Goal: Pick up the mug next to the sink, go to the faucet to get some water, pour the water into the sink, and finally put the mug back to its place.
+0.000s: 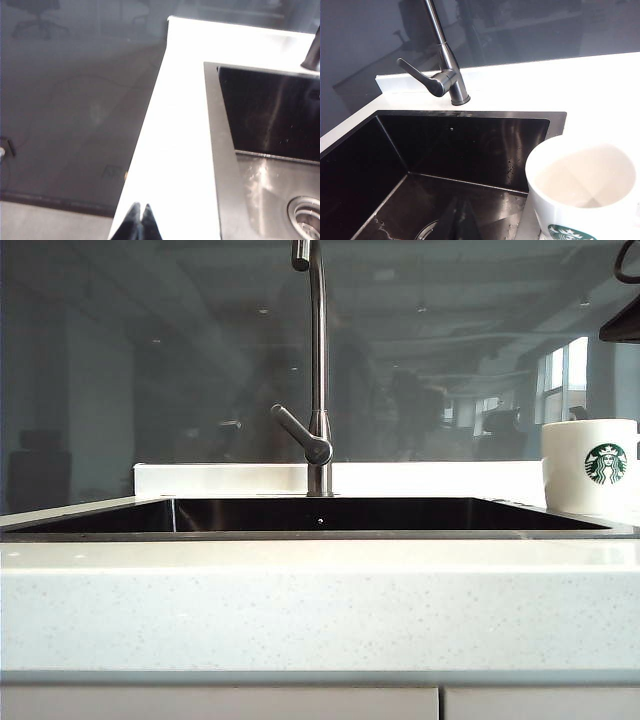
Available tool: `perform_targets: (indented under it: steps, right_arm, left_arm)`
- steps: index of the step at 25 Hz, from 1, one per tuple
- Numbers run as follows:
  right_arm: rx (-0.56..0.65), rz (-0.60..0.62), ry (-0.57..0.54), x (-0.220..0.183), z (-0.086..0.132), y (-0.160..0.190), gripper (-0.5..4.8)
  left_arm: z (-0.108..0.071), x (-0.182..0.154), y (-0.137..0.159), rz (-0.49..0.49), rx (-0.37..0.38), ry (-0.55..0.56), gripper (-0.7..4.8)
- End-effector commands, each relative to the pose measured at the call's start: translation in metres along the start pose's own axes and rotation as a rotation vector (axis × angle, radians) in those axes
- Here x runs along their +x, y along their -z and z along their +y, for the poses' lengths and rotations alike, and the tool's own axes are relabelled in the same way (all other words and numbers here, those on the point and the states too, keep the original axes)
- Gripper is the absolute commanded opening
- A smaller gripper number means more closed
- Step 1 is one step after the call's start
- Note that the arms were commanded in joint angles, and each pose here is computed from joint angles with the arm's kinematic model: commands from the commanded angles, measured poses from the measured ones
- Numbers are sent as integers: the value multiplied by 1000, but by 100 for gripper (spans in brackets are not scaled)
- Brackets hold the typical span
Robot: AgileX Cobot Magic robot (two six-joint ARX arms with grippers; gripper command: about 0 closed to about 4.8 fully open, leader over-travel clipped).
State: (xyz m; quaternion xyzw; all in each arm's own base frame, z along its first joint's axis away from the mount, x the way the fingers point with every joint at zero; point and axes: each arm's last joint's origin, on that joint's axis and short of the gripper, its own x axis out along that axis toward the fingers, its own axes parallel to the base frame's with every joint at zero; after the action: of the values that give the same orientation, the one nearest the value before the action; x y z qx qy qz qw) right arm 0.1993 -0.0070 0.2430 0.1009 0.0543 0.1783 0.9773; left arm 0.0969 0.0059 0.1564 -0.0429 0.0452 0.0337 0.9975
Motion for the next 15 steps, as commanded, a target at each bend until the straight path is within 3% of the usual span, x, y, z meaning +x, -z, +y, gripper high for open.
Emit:
perform_targets:
  steps: [1, 5, 8, 15]
  right_arm:
    - [-12, -23, -5, 0, 1, -4, -8]
    - [-12, -23, -5, 0, 1, -4, -8]
    - [-12, -23, -5, 0, 1, -4, -8]
    - [-12, -23, -5, 0, 1, -4, -8]
  left_arm:
    - [-1, -1, -9, -83, 5, 11, -4]
    - [-1, -1, -13, -128, 6, 21, -4]
    - [-4, -1, -14, -136, 70, 98, -4]
    - [-4, -1, -15, -145, 61, 83, -4]
